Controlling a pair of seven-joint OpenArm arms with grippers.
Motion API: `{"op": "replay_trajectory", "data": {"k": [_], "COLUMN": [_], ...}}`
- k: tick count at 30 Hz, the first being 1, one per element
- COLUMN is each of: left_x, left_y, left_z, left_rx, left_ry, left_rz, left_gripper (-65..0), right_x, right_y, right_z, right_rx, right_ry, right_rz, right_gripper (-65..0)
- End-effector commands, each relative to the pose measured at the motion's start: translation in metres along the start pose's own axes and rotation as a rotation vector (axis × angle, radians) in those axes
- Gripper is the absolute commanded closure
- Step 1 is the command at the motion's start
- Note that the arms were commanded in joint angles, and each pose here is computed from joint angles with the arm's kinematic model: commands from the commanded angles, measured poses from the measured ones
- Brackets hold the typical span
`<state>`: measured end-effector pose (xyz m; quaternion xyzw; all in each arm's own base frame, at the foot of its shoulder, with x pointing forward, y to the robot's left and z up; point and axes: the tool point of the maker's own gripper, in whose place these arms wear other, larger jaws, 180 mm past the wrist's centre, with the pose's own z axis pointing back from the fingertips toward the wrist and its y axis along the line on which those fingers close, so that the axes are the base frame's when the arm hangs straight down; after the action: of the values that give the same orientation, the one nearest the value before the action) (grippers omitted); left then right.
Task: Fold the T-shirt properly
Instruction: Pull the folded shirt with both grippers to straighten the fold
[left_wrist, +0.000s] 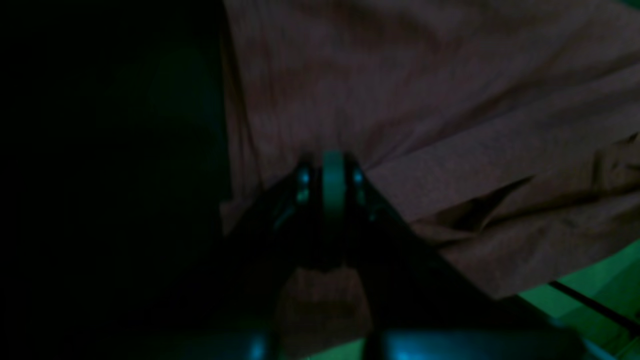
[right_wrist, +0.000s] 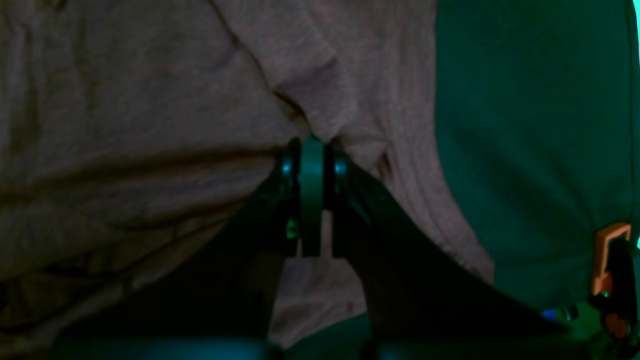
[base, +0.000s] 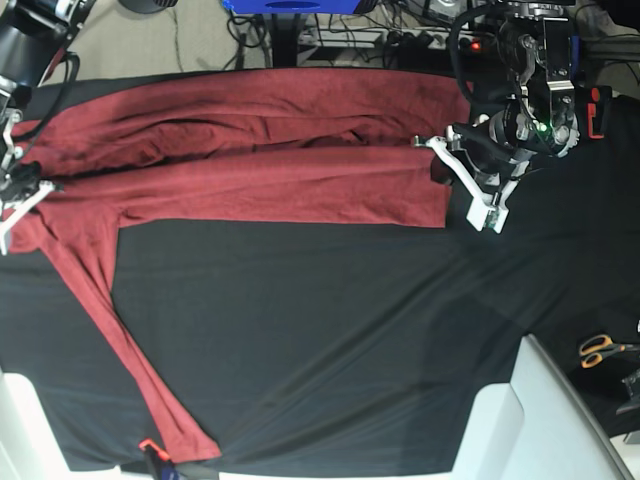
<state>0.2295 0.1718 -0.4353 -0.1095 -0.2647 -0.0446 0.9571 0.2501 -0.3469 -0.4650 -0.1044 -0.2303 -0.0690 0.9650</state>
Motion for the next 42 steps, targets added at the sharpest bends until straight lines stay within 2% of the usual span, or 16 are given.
{"op": "replay_trajectory", "data": {"k": [1, 5, 14, 33, 42], "left_x": [0.004, -0.001, 0.0, 0.001, 0.002], "left_y": [0.005, 0.011, 0.012, 0.012, 0.016], "left_z": [0.001, -0.001, -0.001, -0.001, 0.002], "left_rx": [0.016, 0.054, 0.052, 0.053, 0.068], "left_ry": [-0.01, 0.014, 0.009, 0.008, 0.004], "left_rz": [-0.015, -0.042, -0.041, -0.043, -0.046], "left_gripper": [0.0, 0.0, 0.0, 0.0, 0.0], "right_x": [0.016, 0.014, 0.001, 0.001, -0.002], "right_y": [-0.011, -0.011, -0.007, -0.008, -0.008], "right_z": [0.006, 0.005, -0.003, -0.001, -0.001], "right_rx": [-0.028, -0.027, -0.012, -0.014, -0.014], "right_ry": [-0.041, -0.034, 0.01, 0.009, 0.036], "right_rz": [0.004, 0.002, -0.015, -0.016, -0.016], "right_gripper": [0.0, 0.0, 0.0, -0.5, -24.9]}}
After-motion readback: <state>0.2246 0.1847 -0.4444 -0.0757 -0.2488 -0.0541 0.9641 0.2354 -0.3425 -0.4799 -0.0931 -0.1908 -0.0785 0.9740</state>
